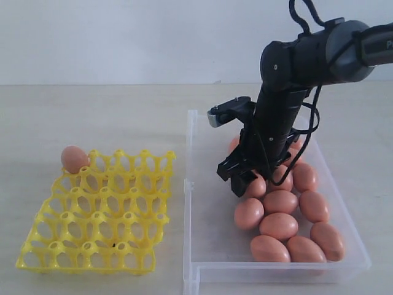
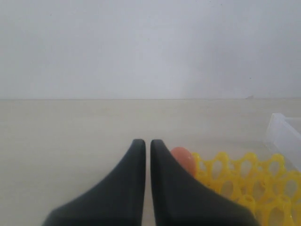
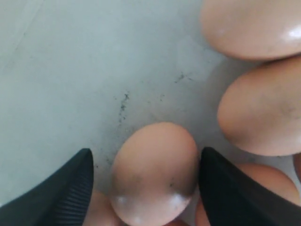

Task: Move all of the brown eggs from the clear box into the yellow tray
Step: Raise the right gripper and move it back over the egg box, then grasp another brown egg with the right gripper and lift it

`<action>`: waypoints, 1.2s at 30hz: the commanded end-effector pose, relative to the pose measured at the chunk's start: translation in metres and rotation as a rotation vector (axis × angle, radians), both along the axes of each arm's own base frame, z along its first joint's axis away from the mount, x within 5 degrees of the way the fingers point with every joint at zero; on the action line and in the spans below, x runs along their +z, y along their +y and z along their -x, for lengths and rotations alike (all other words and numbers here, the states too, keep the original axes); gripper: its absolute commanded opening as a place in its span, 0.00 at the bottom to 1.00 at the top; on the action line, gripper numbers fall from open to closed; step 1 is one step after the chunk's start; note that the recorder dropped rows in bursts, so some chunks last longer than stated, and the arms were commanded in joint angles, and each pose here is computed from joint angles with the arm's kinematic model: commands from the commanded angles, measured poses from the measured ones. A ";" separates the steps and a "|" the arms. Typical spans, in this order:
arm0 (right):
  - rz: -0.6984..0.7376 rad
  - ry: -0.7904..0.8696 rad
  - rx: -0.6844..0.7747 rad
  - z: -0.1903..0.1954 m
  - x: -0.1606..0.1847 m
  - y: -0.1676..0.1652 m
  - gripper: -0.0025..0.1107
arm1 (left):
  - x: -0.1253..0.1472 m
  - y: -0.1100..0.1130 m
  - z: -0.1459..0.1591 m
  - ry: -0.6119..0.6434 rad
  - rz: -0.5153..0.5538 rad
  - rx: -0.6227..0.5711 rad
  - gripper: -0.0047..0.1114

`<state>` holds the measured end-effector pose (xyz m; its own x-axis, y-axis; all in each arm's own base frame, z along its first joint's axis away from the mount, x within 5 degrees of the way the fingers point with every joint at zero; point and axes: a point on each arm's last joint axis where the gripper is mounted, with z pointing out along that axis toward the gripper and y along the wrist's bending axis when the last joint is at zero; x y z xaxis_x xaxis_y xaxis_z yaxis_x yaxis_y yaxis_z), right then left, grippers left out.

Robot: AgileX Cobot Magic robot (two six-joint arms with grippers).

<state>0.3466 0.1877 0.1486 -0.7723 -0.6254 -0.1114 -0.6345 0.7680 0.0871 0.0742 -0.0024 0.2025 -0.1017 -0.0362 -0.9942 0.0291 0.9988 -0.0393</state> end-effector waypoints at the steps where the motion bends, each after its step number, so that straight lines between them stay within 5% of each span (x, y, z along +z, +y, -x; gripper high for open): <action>1: 0.011 -0.005 -0.021 -0.003 -0.006 0.000 0.54 | -0.001 0.000 0.000 -0.003 0.000 -0.002 0.07; 6: 0.017 0.013 -0.050 -0.002 -0.007 0.000 0.47 | -0.001 0.000 0.000 -0.003 0.000 -0.002 0.07; 11: 0.015 0.006 -0.026 -0.003 -0.007 0.000 0.05 | -0.001 0.000 0.000 -0.003 0.000 -0.002 0.07; 12: 0.012 -0.003 -0.018 -0.003 -0.007 0.000 0.03 | -0.001 0.000 0.000 -0.003 0.000 -0.002 0.07; 20: -0.192 -0.374 -0.219 -0.023 -0.011 0.005 0.02 | -0.001 0.000 0.000 -0.003 0.000 -0.002 0.07; 28: -0.464 -0.753 -0.445 0.008 -0.029 -0.021 0.02 | -0.001 0.000 0.000 -0.003 0.000 -0.002 0.07; 34: -0.854 -1.058 -0.446 0.048 -0.019 -0.036 0.02 | -0.001 0.000 0.000 -0.001 0.000 -0.002 0.07; 36: -0.907 -1.047 -0.386 0.058 -0.020 -0.034 0.02 | -0.001 0.000 0.000 -0.001 0.000 -0.002 0.07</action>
<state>0.2996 0.1508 0.1160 -0.2935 0.1329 -0.9467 -0.3771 0.8939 0.2424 0.0742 -0.0024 0.2025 -0.1017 -0.0362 -0.9942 0.0291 0.9988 -0.0393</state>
